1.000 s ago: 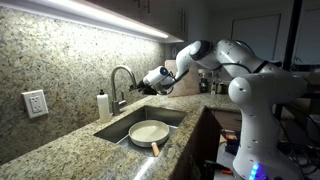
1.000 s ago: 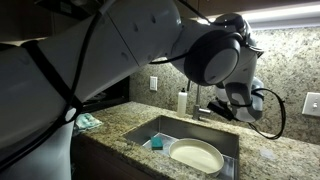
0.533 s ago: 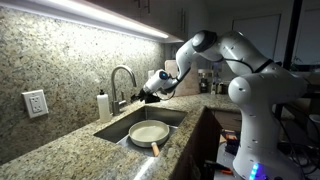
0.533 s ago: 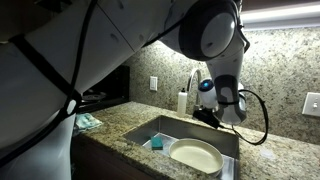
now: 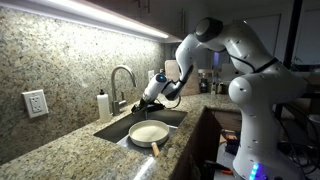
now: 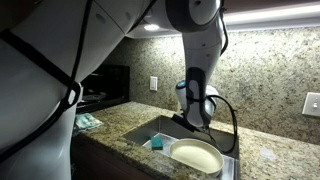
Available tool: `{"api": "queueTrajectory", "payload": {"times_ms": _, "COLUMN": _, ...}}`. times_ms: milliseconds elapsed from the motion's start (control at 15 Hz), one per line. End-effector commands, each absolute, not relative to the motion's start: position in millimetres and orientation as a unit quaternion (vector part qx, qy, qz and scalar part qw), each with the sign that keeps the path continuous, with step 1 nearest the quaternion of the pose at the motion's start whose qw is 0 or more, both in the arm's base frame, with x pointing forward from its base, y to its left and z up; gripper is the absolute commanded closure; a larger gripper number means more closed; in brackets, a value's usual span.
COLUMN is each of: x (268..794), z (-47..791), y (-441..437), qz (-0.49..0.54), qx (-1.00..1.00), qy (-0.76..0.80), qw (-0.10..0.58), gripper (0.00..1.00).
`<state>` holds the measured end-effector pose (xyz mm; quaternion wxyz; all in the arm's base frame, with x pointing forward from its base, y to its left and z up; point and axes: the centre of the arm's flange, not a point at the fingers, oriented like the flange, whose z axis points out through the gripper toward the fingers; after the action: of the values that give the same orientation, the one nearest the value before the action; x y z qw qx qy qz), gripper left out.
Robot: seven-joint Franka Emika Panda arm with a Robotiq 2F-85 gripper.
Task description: Turn the faucet to the right then open and close the tap and turn the faucet to the left,pick up the sponge and scrub the pan
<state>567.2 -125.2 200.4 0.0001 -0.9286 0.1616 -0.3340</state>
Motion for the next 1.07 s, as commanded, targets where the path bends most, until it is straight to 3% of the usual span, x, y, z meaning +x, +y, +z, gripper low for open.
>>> {"api": "queueTrajectory", "payload": {"times_ms": 0, "x": 523.7, "z": 253.0, "y": -97.2, "qz": -0.296, "qx": -0.938, "qy": 0.172, "qw": -0.05, "gripper": 0.0}}
{"api": "queueTrajectory", "payload": {"times_ms": 467, "x": 455.0, "z": 257.6, "y": -122.9, "qz": -0.266, "qx": -0.922, "qy": 0.263, "qw": -0.106, "gripper": 0.0}}
{"api": "queueTrajectory", "payload": {"times_ms": 1000, "x": 461.1, "z": 346.9, "y": -168.4, "qz": -0.431, "qx": -0.842, "qy": 0.267, "qw": -0.183, "gripper": 0.0}}
